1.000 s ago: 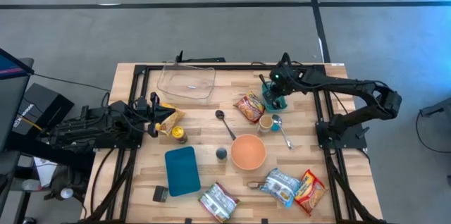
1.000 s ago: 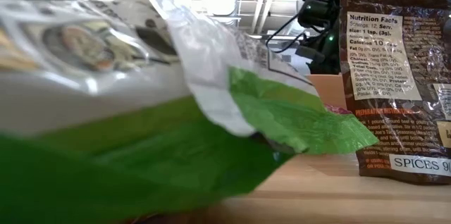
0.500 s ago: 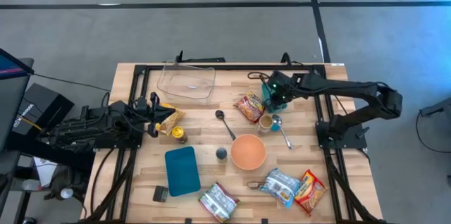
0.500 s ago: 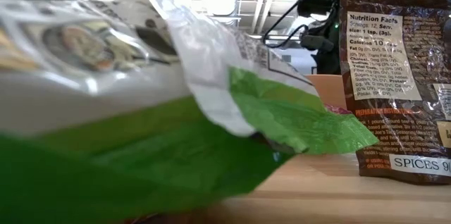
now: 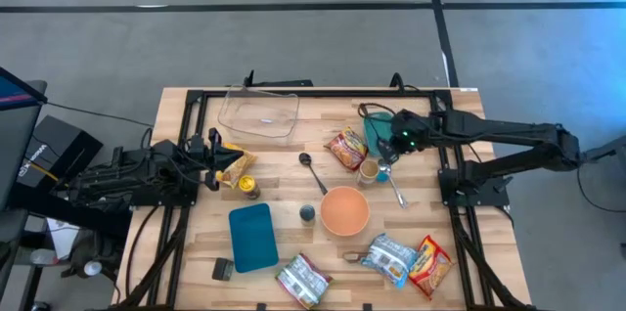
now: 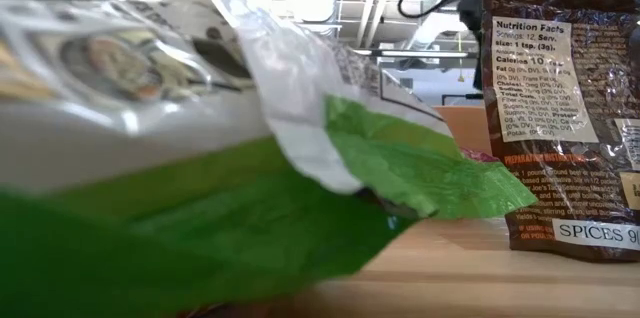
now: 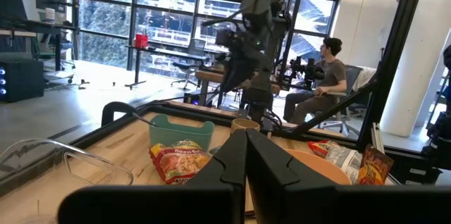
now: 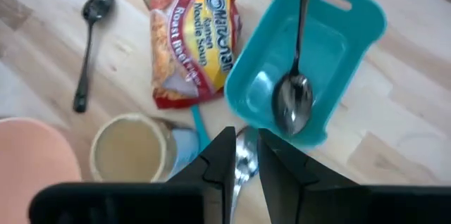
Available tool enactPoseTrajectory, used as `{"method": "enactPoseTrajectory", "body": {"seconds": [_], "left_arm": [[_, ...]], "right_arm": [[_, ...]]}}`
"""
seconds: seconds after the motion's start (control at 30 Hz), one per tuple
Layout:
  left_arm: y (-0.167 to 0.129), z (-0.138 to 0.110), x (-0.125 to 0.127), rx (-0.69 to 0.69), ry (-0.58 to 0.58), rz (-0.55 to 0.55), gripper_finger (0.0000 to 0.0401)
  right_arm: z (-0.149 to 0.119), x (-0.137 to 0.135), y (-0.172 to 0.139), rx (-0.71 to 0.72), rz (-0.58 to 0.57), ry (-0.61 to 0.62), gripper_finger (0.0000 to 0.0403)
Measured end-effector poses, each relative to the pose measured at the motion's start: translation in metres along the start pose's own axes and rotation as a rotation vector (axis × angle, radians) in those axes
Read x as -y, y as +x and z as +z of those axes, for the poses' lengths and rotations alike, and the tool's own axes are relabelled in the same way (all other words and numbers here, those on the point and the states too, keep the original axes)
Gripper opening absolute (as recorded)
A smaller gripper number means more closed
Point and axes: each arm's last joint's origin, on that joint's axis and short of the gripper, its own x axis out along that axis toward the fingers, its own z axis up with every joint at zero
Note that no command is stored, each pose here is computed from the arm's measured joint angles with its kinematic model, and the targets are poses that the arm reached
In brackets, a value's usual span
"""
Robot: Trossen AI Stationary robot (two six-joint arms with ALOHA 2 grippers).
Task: Pick & Place Food Item
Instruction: Put the silver spoon into the green bin
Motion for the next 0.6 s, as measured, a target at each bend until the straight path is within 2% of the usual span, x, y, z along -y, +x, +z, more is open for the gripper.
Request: {"method": "enactPoseTrajectory", "body": {"seconds": [0.17, 0.6], "left_arm": [[0.0, 0.0, 0.0, 0.0, 0.0, 0.0, 0.0001], [0.0, 0.0, 0.0, 0.0, 0.0, 0.0, 0.0001]], "right_arm": [[-0.013, -0.002, -0.011, -0.03, 0.009, 0.034, 0.0055], [-0.047, -0.014, -0.019, -0.098, -0.098, 0.03, 0.0055]]}}
